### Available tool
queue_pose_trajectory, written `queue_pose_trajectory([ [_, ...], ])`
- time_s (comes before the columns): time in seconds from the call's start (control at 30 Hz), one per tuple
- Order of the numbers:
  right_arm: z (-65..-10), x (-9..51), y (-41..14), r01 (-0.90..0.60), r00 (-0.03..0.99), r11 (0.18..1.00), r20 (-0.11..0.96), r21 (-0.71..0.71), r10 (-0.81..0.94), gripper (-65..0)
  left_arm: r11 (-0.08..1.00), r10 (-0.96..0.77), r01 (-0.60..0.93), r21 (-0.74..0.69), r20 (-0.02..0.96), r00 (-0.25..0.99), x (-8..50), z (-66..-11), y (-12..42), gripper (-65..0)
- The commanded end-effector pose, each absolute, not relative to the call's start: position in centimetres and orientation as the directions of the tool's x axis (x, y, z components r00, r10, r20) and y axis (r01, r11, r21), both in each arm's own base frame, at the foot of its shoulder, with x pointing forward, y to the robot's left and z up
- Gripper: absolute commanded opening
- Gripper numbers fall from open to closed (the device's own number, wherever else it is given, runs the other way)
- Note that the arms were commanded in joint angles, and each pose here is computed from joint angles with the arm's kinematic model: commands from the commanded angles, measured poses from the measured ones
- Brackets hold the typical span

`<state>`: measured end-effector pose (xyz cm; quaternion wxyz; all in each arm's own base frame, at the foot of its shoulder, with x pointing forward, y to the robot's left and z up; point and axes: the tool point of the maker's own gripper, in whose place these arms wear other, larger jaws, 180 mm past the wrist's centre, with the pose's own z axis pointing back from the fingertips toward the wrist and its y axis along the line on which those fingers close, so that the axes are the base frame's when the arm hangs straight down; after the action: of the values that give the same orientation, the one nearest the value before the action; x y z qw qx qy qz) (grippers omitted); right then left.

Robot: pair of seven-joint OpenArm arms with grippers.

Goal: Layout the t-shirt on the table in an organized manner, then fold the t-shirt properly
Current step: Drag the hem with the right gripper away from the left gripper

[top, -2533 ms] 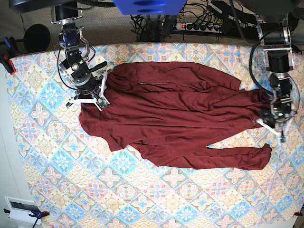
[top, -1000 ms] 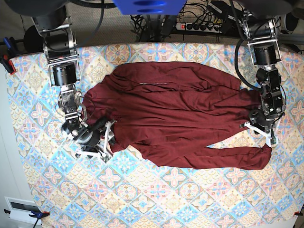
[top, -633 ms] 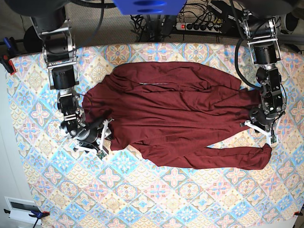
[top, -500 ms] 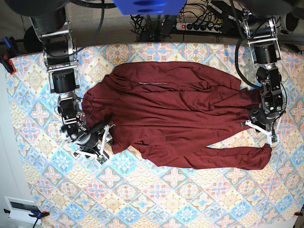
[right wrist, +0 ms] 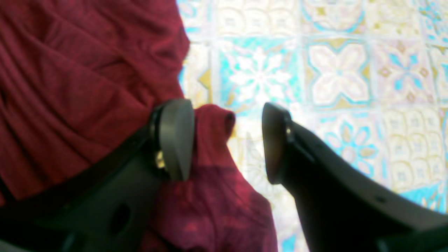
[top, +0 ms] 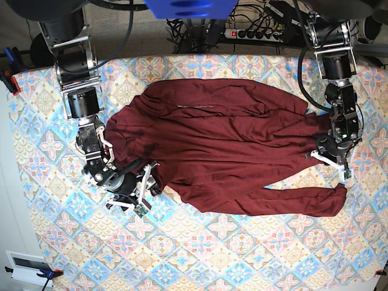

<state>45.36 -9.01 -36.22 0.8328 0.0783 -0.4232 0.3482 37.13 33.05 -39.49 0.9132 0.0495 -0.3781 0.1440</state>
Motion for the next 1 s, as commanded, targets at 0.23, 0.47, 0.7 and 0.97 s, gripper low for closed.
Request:
queue_pose_trajectory([
  [0.23,-36.4,46.0,-7.7,-0.643,0.412,0.756,0.78,-0.118,0.471,-35.2,0.954,0.215,-0.3,-0.021,0.746,0.631,38.4,-37.7,33.4,-54.7],
  [0.47,-38.6,45.8,-7.4,-0.632,0.461,0.773,0.776,-0.054,0.43,-35.2,0.954,0.222,-0.298,-0.032,0.744,0.63,38.5,-37.9,32.9,-54.7],
  [0.7,-38.5,47.1,-8.3,-0.607,0.474,0.794,0.784,-0.038,0.4,-42.0,0.954,0.222,-0.298,-0.032,0.744,0.63,38.5,-37.9,32.9,-54.7],
  [0.97,-33.5,50.7,-9.3,-0.562,0.376,0.825,0.869,-0.062,0.321,-64.3,0.954,0.222,-0.298,-0.032,0.743,0.631,38.5,-38.0,32.9,-54.7],
])
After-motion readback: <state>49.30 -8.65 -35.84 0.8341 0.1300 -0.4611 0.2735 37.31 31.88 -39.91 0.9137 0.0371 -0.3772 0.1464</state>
